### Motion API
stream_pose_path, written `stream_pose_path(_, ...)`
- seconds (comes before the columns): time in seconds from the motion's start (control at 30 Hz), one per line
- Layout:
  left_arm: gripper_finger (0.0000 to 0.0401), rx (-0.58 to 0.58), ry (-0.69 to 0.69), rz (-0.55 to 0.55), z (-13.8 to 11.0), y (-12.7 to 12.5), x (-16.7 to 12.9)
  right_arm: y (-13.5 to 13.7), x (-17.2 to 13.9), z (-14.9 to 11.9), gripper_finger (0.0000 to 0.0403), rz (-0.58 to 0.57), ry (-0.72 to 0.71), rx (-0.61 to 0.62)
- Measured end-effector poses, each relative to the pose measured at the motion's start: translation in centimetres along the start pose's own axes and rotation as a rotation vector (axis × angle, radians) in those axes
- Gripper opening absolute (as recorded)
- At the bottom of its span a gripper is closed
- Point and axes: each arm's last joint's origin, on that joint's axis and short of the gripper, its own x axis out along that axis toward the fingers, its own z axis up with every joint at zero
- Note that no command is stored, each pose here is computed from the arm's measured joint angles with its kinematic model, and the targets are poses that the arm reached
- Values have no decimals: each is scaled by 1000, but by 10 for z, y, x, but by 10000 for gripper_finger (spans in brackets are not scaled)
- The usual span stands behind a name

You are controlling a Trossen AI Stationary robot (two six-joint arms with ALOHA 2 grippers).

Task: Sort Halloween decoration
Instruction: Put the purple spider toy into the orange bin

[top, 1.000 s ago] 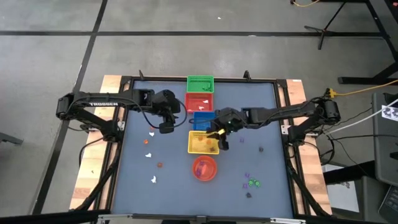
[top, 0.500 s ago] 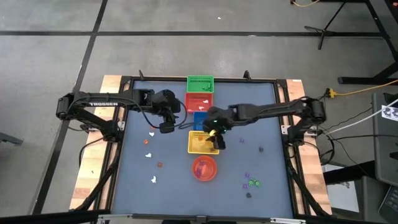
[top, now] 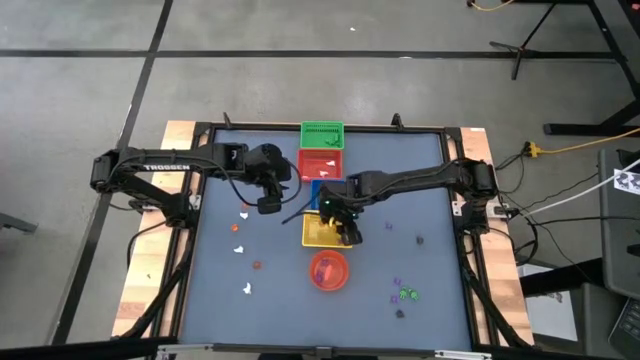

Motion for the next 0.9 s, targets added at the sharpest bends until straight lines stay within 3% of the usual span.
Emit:
stream_pose_path(0.43,132,5,25,-3,-2,0,0,-2,20,-5,177,46,59,-62)
stream_pose_path(0.9,132,21,163,-18,-16,-2,-1,6,27,-8,177,91,111,-240)
